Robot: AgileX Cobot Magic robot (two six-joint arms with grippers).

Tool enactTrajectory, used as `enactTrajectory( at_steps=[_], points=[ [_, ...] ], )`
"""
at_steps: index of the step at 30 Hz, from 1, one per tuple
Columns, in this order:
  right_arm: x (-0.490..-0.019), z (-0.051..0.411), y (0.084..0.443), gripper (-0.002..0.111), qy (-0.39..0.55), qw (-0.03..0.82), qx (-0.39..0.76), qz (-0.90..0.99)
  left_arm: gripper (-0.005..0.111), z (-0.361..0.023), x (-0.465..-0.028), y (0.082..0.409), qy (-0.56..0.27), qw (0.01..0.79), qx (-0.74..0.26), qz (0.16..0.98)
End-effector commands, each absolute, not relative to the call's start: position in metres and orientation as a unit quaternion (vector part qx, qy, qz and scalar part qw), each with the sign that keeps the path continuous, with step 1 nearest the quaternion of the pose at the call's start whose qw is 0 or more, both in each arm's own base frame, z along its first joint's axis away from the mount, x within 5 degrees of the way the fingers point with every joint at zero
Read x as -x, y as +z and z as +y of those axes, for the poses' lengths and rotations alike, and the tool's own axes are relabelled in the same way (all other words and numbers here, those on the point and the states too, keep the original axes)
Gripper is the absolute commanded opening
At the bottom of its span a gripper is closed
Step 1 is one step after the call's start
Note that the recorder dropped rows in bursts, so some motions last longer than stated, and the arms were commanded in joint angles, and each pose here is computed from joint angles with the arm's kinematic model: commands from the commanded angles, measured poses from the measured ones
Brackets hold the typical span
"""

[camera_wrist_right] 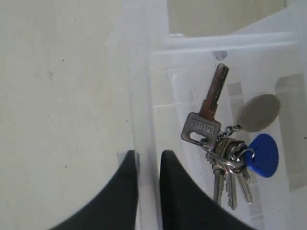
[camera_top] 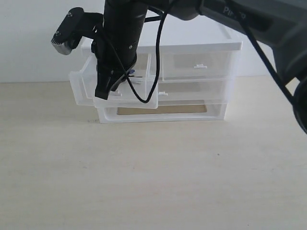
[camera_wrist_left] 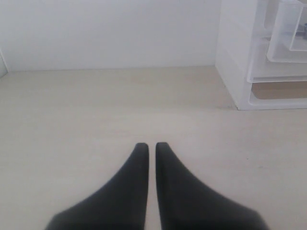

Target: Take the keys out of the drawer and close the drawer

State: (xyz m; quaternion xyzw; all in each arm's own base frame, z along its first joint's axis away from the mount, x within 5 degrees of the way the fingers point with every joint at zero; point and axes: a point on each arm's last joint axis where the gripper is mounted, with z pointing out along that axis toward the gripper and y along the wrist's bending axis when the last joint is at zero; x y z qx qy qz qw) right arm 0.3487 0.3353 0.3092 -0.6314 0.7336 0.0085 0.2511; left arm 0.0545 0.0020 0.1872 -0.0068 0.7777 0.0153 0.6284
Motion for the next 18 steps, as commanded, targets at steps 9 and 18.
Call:
enactTrajectory(
  at_steps=[9,18],
  points=[
    [-0.331,0.334,0.334,0.000,0.079,0.259,0.610,0.744,0.004,0.002,-0.054,0.186,0.016,0.630,0.008,0.777],
    [-0.335,0.326,0.302,0.000,0.022,0.212,0.640,0.738,0.004,0.002,-0.054,0.186,0.016,0.630,0.008,0.777]
  ],
)
